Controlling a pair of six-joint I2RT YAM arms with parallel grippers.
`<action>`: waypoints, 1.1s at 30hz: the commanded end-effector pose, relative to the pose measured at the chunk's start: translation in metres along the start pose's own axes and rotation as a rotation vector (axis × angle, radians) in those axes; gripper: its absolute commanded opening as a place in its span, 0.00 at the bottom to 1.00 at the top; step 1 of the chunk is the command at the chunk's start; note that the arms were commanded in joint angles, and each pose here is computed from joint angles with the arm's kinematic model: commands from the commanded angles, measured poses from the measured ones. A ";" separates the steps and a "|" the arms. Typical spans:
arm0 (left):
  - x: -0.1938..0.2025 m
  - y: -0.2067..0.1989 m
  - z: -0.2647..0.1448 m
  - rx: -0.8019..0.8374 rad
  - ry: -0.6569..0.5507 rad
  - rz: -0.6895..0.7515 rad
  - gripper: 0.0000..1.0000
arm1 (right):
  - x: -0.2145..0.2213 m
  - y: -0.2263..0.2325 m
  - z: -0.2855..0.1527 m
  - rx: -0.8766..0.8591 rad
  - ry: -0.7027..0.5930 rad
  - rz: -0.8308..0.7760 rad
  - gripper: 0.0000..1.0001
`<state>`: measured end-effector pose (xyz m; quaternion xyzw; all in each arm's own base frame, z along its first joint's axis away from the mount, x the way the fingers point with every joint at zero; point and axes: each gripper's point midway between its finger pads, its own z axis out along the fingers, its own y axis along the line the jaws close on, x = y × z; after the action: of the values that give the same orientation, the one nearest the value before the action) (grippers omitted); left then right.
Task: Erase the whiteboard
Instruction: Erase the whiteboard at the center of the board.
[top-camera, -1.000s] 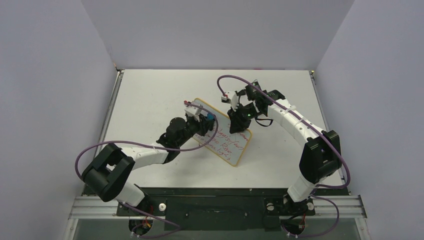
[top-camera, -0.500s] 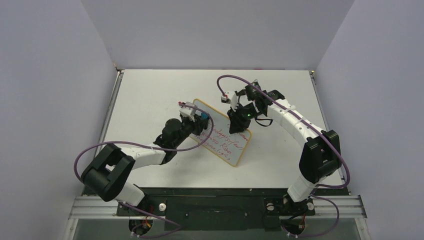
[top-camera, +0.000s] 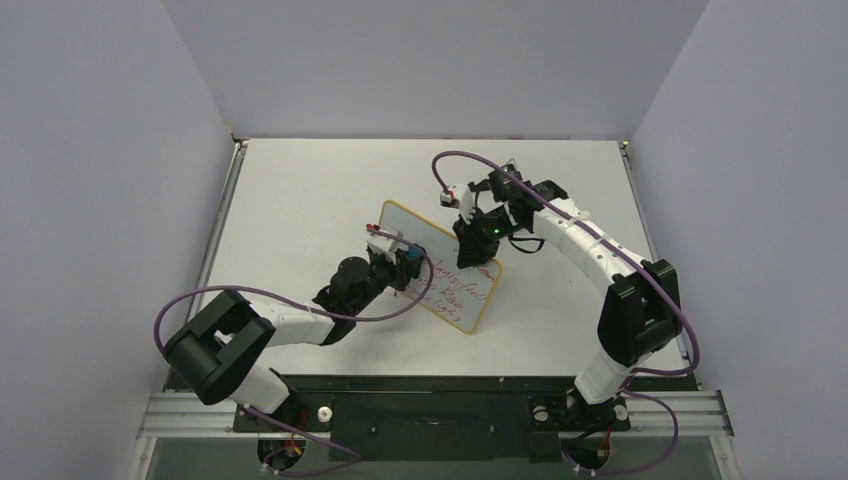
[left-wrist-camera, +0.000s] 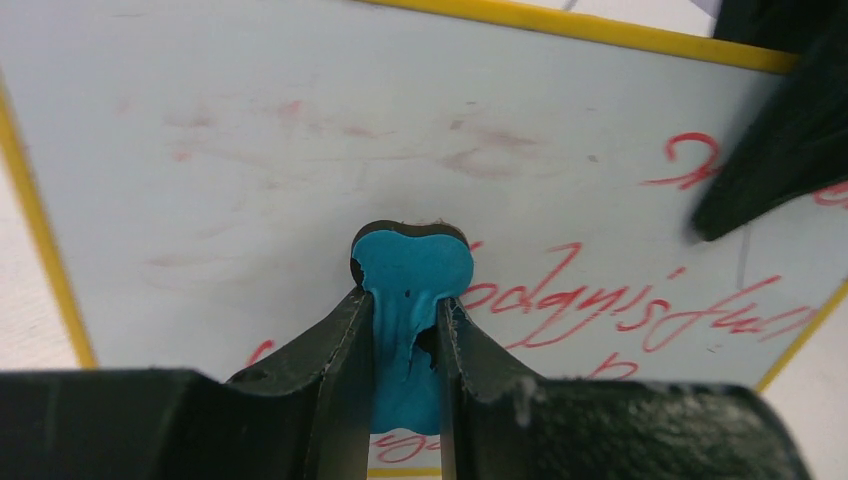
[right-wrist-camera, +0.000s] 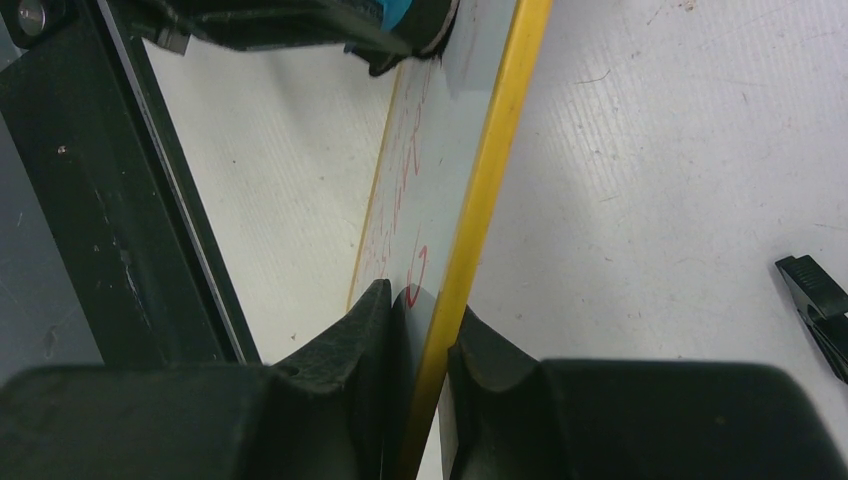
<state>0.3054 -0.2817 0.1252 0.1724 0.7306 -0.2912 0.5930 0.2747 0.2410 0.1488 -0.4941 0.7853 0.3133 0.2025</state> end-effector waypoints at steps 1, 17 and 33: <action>-0.019 0.053 -0.004 -0.181 -0.072 -0.026 0.00 | 0.033 0.012 0.016 -0.053 0.139 -0.054 0.00; 0.003 -0.003 0.003 -0.007 -0.046 -0.029 0.00 | 0.034 0.011 0.017 -0.054 0.141 -0.054 0.00; -0.019 0.052 -0.004 -0.144 -0.089 -0.078 0.00 | 0.033 0.012 0.016 -0.054 0.138 -0.057 0.00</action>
<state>0.3213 -0.2572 0.1186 0.1152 0.7328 -0.2811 0.6088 0.2734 0.2398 0.1482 -0.4927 0.7873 0.3129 0.1986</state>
